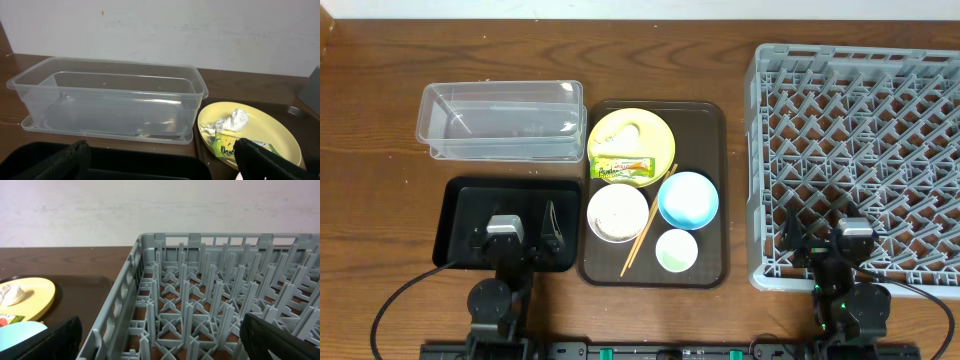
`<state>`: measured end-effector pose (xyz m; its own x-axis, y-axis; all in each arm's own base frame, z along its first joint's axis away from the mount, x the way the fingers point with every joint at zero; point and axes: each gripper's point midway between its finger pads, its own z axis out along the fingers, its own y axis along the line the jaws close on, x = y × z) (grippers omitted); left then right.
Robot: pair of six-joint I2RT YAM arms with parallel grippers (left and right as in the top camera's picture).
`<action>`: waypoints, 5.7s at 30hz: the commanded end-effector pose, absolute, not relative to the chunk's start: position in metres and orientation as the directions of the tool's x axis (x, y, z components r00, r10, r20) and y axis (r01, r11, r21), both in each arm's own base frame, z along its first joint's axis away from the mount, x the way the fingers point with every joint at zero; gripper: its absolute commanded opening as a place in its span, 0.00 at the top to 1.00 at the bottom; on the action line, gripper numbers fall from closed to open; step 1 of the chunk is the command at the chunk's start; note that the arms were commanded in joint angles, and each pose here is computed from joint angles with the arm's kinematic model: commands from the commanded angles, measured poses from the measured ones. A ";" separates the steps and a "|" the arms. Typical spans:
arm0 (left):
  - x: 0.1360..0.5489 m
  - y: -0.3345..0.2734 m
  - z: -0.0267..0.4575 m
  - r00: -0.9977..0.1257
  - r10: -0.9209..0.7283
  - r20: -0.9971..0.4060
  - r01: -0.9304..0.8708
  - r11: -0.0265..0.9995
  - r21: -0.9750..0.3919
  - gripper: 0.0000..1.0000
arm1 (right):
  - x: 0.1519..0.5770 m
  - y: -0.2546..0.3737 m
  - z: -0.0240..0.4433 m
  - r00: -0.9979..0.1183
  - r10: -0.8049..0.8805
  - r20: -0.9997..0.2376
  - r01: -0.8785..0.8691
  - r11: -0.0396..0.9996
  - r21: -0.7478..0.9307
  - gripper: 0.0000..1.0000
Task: Sort waste into correct bins and load items into the dishwasher rack
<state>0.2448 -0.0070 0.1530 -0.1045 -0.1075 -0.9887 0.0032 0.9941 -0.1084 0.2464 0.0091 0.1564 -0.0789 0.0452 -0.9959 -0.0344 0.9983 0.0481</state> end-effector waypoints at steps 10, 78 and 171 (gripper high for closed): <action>0.244 -0.003 0.136 -0.154 -0.088 -0.984 -0.023 0.996 -0.085 0.06 | 0.246 0.008 0.155 -0.082 0.045 -0.996 -0.031 0.998 0.048 0.01; 0.243 -0.004 0.143 -0.144 -0.172 -0.975 -0.024 0.985 -0.170 0.06 | 0.246 0.008 0.157 -0.080 0.099 -0.992 -0.028 0.994 0.101 0.01; 0.437 -0.169 0.043 -0.709 0.343 -0.616 0.433 0.902 0.003 0.75 | 0.254 0.009 0.204 -0.689 0.081 -0.720 0.033 0.996 0.081 0.01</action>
